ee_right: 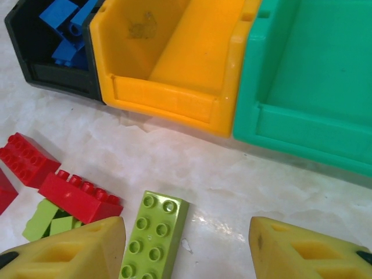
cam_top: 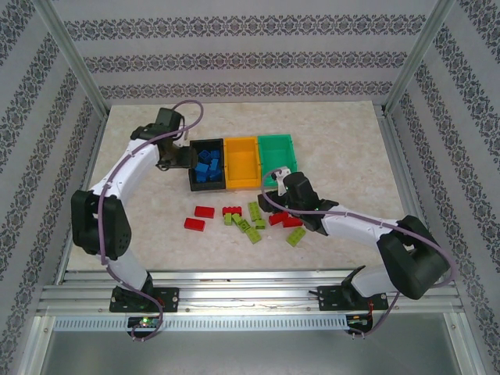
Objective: Sort the legos into containers by color
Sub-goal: Place the lego in the container, then pick up the lego from the center of the table, then place the lego in the container, then pick up the lego from the bottom-center of the table.
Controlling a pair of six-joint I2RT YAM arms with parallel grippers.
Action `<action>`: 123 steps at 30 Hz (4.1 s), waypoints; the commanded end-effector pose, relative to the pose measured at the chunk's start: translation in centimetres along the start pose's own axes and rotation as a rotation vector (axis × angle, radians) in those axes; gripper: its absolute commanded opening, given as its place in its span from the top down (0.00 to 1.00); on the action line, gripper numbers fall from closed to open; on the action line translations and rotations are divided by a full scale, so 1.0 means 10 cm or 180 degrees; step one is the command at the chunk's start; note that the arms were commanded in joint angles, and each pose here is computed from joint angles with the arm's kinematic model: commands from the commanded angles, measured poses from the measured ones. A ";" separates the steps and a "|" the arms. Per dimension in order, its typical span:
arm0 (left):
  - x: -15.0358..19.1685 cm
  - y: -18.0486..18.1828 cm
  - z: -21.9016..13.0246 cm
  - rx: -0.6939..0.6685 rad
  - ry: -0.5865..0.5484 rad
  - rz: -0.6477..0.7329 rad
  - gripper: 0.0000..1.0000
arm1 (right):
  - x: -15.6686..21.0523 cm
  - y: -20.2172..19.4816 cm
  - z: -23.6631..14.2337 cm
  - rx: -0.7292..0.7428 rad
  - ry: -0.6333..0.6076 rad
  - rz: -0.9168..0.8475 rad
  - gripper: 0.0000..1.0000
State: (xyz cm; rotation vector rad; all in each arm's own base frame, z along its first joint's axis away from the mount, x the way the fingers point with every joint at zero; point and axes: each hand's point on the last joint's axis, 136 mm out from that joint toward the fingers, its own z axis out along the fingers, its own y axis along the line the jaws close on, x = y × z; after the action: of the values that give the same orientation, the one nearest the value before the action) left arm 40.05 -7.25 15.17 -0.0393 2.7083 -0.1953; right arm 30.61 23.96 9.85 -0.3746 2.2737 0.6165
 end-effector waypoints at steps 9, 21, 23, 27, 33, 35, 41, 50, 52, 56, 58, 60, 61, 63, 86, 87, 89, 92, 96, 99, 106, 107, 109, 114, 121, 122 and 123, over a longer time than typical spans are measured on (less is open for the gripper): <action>-0.16 -0.33 -0.15 0.0861 -0.0395 -0.0283 0.42 | 0.28 0.15 0.05 0.0016 0.0778 0.0052 0.41; -0.09 -0.40 -0.15 0.0842 -0.0348 -0.0185 0.42 | 0.54 0.15 0.34 0.0542 0.1149 -0.0283 0.41; -0.07 -0.42 -0.13 0.0780 -0.0348 -0.0104 0.42 | 0.54 0.16 0.37 0.0585 0.1162 -0.0331 0.41; -0.03 -0.48 -0.10 0.0738 -0.0250 -0.0008 0.42 | 0.58 0.13 0.47 0.0693 0.1234 -0.0390 0.41; -0.02 -0.48 -0.09 0.0719 -0.0252 0.0017 0.42 | 0.65 0.06 0.56 0.0827 0.1312 -0.0477 0.44; -0.03 -0.46 -0.10 0.0686 -0.0275 0.0031 0.42 | 0.69 0.06 0.59 0.0816 0.1375 -0.0467 0.49; -0.02 -0.45 -0.09 0.0662 -0.0267 0.0050 0.42 | 0.68 0.13 0.60 0.0750 0.1333 -0.0464 0.64; -0.03 -0.33 -0.11 0.0457 -0.0382 0.0115 0.42 | 0.45 0.27 0.53 0.0618 0.1100 -0.0517 0.72; -0.04 -0.33 -0.12 0.0458 -0.0390 0.0116 0.42 | 0.35 0.33 0.52 0.0572 0.1003 -0.0536 0.73; -0.03 -0.30 -0.11 0.0388 -0.0401 0.0124 0.42 | 0.10 0.43 0.47 0.0524 0.0845 -0.0564 0.73; -0.05 -0.30 -0.11 0.0400 -0.0412 0.0127 0.42 | -0.01 0.47 0.45 0.0497 0.0752 -0.0554 0.73; -0.04 -0.30 -0.12 0.0396 -0.0418 0.0131 0.42 | -0.13 0.50 0.45 0.0450 0.0662 -0.0508 0.73; -0.05 -0.29 -0.12 0.0377 -0.0430 0.0138 0.42 | -0.19 0.51 0.46 0.0425 0.0635 -0.0469 0.73; -0.06 -0.27 -0.14 0.0337 -0.0473 0.0149 0.42 | -0.32 0.55 0.47 0.0327 0.0610 -0.0372 0.73; -0.10 -0.32 -0.23 0.0441 -0.0608 0.0150 0.42 | -1.33 0.25 0.86 0.0482 0.0321 -0.0027 0.59; -0.10 -0.31 -0.23 0.0426 -0.0607 0.0153 0.42 | -1.34 0.26 0.84 0.0465 0.0298 -0.0027 0.58; -0.09 -0.30 -0.25 0.0402 -0.0614 0.0158 0.42 | -1.28 0.28 0.81 0.0427 0.0302 -0.0006 0.57; -0.11 -0.32 -0.29 0.0434 -0.0663 0.0160 0.42 | -1.14 0.36 0.74 0.0353 0.0357 -0.0044 0.56; -0.10 -0.32 -0.31 0.0445 -0.0685 0.0156 0.42 | -0.87 0.44 0.59 0.0340 0.0453 -0.0186 0.55; -0.11 -0.34 -0.31 0.0488 -0.0694 0.0148 0.42 | -0.67 0.55 0.41 0.0269 0.0487 -0.0303 0.55; -0.11 -0.38 -0.30 0.0550 -0.0674 0.0140 0.42 | -0.11 0.64 0.10 0.0266 0.0666 -0.0439 0.54; -0.11 -0.38 -0.30 0.0546 -0.0675 0.0138 0.42 | -0.05 0.65 0.07 0.0258 0.0669 -0.0448 0.54; -0.10 -0.38 -0.30 0.0541 -0.0670 0.0142 0.42 | 0.08 0.65 0.02 0.0230 0.0680 -0.0536 0.54; -0.09 -0.39 -0.27 0.0562 -0.0647 0.0139 0.42 | 0.32 0.61 -0.13 0.0379 0.0775 -0.0791 0.54; -0.08 -0.37 -0.23 0.0531 -0.0611 0.0158 0.42 | 0.61 0.62 -0.37 0.0256 0.0831 -0.0640 0.53; -0.07 -0.36 -0.22 0.0508 -0.0602 0.0156 0.42 | 0.64 0.61 -0.40 0.0239 0.0836 -0.0613 0.53; -0.07 -0.35 -0.22 0.0492 -0.0598 0.0159 0.42 | 0.67 0.60 -0.43 0.0226 0.0848 -0.0580 0.53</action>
State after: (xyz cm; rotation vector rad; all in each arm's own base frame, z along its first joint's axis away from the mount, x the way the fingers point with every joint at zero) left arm 39.51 -10.15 17.98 0.0314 2.5121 -0.3691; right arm 21.68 27.07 9.69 -0.6953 2.4529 0.4055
